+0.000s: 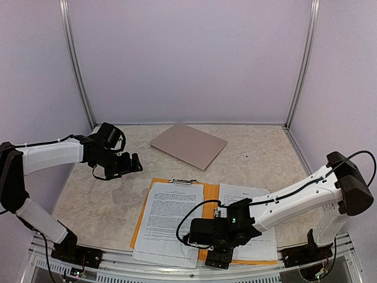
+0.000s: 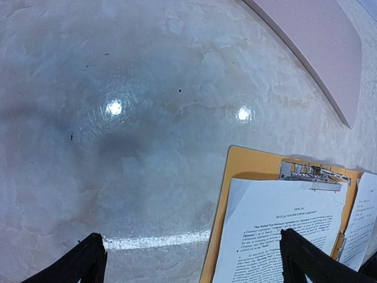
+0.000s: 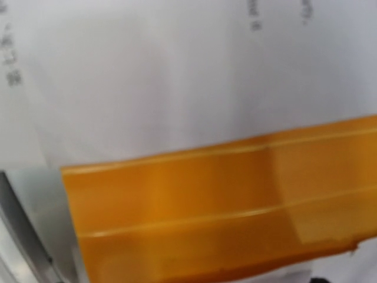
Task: Put the files into the folder
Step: Move the folder with files to the center of the board.
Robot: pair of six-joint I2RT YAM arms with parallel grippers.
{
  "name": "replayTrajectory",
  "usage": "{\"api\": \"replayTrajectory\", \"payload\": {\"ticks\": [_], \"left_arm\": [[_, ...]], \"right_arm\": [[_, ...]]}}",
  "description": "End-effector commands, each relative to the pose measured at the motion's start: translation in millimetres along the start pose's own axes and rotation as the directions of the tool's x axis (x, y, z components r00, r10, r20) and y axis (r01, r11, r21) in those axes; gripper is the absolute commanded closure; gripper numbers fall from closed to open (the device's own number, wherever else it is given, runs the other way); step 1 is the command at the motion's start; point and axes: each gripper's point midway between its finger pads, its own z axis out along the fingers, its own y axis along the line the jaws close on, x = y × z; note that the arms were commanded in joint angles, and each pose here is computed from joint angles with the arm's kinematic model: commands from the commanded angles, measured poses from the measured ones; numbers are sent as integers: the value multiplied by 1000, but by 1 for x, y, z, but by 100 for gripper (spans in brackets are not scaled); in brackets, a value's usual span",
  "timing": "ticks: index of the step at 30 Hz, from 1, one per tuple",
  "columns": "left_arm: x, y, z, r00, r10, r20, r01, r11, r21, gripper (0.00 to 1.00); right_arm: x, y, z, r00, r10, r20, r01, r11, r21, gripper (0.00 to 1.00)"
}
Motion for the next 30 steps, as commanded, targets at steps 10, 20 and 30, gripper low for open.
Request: {"api": "replayTrajectory", "payload": {"ticks": [10, 20, 30], "left_arm": [[-5, -10, -1, 1000, 5, 4, -5, 1000, 25, 1], [-4, -11, 1, 1000, 6, 0, -6, 1000, 28, 1], [-3, -11, 3, 1000, 5, -6, -5, 1000, 27, 1]], "right_arm": [[-5, -11, 6, 1000, -19, -20, 20, 996, 87, 16], [-7, -28, 5, 1000, 0, -22, 3, 990, 141, 18], [-10, -53, 5, 1000, 14, -18, -11, 984, 177, 18]]}}
